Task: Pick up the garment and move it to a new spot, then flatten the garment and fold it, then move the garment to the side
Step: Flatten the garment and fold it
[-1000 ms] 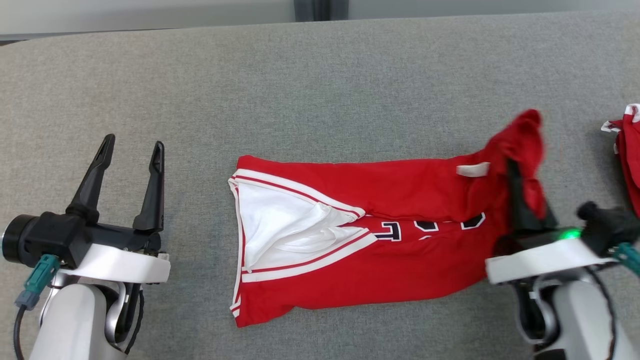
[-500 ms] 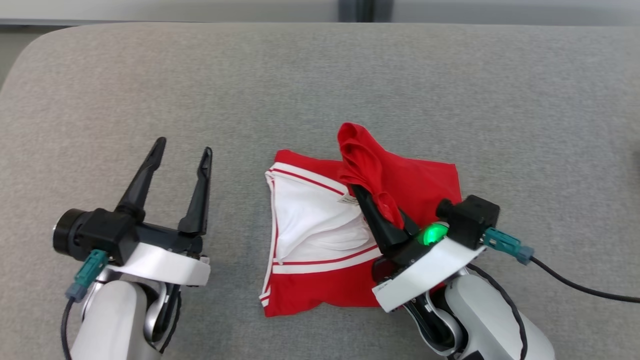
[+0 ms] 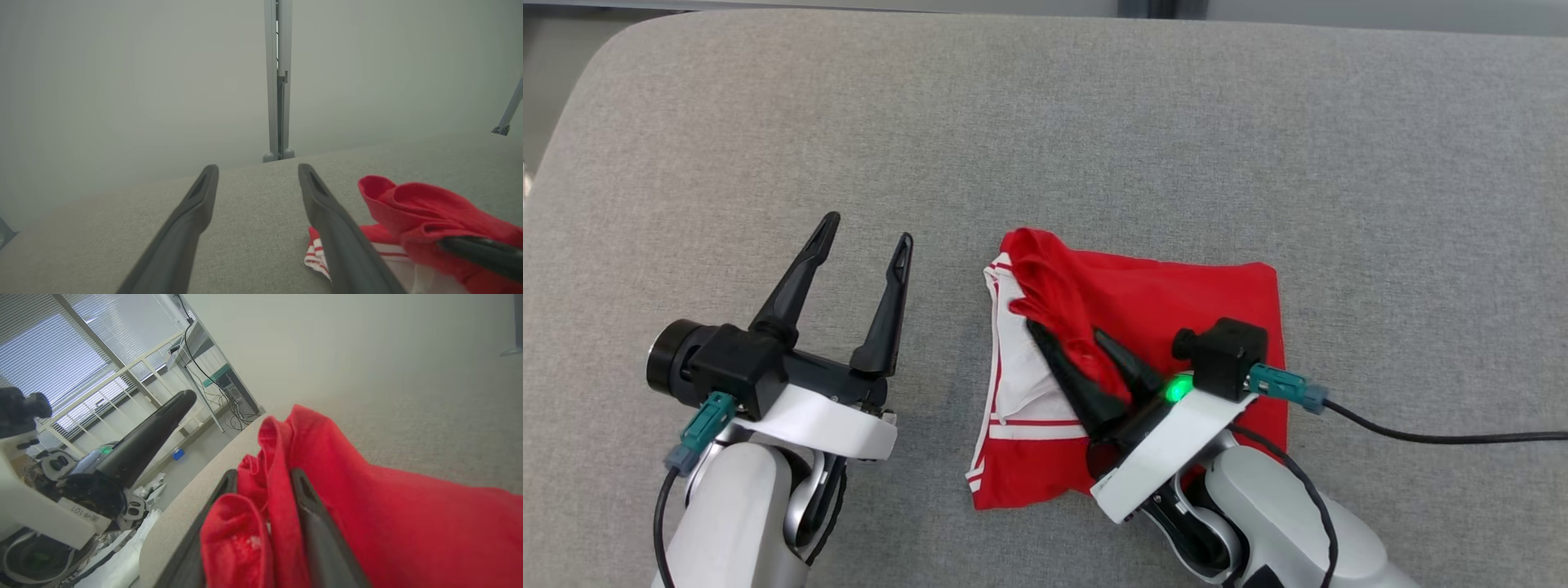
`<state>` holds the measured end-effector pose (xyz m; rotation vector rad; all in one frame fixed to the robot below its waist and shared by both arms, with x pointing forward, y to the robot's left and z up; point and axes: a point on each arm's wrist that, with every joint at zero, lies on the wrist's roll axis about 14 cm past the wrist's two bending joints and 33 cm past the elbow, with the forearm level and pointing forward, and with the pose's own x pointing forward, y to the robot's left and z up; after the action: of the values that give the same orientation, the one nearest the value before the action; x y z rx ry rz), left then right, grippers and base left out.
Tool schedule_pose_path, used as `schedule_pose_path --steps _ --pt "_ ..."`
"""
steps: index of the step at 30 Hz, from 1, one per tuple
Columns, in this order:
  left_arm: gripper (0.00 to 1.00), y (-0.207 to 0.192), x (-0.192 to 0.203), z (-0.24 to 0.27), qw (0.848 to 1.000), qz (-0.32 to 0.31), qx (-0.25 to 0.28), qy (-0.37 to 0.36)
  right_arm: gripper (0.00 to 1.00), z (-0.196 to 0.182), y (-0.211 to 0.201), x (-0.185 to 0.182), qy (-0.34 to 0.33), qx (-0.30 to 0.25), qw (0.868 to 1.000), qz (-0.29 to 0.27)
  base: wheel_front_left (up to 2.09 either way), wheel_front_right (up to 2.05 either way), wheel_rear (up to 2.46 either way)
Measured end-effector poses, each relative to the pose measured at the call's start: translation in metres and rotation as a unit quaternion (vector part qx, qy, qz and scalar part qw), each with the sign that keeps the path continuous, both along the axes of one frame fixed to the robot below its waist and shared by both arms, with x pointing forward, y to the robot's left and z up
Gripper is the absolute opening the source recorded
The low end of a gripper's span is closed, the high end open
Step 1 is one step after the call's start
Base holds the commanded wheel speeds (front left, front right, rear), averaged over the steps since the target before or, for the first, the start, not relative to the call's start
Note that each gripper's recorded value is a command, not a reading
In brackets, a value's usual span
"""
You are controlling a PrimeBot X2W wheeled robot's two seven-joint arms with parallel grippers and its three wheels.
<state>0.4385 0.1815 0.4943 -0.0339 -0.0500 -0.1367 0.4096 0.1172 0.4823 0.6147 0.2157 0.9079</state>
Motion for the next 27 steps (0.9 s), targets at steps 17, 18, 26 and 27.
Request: schedule_pose_path --steps 17,18,26,27 --pt "1.00 -0.015 0.012 0.001 1.000 -0.022 -0.002 -0.007 1.00 0.074 -0.034 0.025 -0.075 0.078 0.992 -0.063 0.00 0.00 0.00" --pt "1.00 -0.015 0.013 0.001 1.000 -0.023 -0.002 -0.009 1.00 0.075 -0.046 0.031 -0.083 0.073 0.990 -0.085 0.00 0.00 0.00" --pt "1.00 -0.016 0.014 0.004 1.000 -0.023 -0.002 -0.014 1.00 0.067 -0.148 0.063 -0.130 -0.006 0.959 -0.254 0.00 0.00 0.00" --pt "1.00 -0.016 0.014 0.004 1.000 -0.024 -0.002 -0.015 1.00 0.063 -0.160 0.063 -0.129 -0.018 0.954 -0.270 0.00 0.00 0.00"
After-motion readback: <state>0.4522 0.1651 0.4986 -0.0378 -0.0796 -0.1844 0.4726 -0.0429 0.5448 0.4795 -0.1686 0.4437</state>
